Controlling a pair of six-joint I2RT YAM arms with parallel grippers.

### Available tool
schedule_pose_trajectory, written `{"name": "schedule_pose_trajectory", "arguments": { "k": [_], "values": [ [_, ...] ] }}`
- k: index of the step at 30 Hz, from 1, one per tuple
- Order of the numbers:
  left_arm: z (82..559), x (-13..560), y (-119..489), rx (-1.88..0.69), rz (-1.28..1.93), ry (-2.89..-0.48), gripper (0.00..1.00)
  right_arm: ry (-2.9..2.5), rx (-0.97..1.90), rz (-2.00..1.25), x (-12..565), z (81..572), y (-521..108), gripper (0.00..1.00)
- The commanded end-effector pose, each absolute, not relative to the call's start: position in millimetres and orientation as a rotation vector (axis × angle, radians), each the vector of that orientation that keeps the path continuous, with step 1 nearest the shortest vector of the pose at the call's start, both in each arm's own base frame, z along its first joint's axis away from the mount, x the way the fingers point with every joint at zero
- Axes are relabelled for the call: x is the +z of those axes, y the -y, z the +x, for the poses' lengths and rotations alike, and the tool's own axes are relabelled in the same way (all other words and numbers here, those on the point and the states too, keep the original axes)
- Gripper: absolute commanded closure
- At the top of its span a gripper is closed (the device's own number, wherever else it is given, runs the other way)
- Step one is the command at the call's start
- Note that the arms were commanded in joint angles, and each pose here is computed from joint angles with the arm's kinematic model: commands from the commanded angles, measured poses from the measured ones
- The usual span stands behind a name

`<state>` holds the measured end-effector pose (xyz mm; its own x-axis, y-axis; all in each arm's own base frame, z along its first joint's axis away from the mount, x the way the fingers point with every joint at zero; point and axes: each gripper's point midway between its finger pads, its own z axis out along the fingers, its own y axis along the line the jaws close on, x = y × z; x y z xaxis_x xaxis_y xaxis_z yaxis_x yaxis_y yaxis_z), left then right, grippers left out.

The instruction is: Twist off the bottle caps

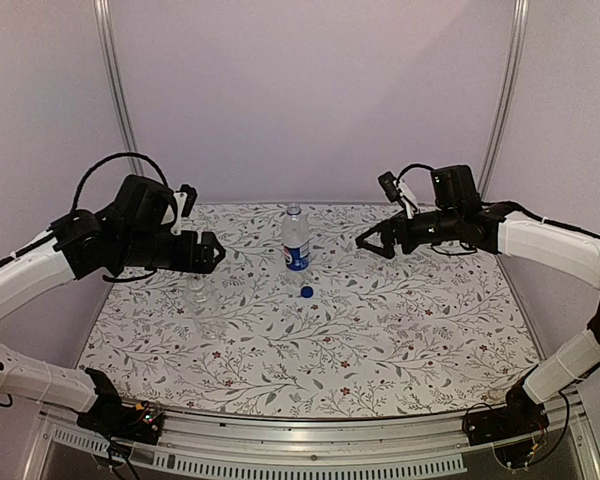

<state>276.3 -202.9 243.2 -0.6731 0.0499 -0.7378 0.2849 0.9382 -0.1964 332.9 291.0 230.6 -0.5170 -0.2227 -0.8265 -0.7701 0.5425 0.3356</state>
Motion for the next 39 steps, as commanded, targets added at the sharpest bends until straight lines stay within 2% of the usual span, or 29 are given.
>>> {"name": "schedule_pose_trajectory", "arguments": {
  "k": [1,4,13,19,29,35,39],
  "values": [
    [247.3,212.7,173.8,-0.324,0.123,-2.411,0.08,-2.06,0.823,-0.711,216.5,345.9,-278.4,0.01],
    [242.8,200.5,167.1,-0.305,0.104,-2.438,0.1,-2.064,0.849,-0.716,213.0,343.6,-280.7,0.01],
    [250.3,177.4,161.5,-0.204,0.148,-2.502,0.3,-2.094,0.949,-0.744,203.9,335.9,-290.6,0.01],
    [260.2,177.1,157.4,-0.227,0.152,-2.487,0.48,-2.095,0.961,-0.747,205.3,333.8,-291.1,0.01],
    [268.4,174.2,162.0,-0.271,0.198,-2.482,0.54,-2.114,0.964,-0.759,205.5,333.9,-292.4,0.01],
    [269.5,172.6,167.5,-0.295,0.229,-2.48,0.6,-2.126,0.973,-0.753,203.3,333.6,-292.9,0.01],
    [270.1,173.5,167.6,-0.295,0.239,-2.475,0.73,-2.131,0.962,-0.744,203.1,335.7,-292.1,0.01]
  ]
}}
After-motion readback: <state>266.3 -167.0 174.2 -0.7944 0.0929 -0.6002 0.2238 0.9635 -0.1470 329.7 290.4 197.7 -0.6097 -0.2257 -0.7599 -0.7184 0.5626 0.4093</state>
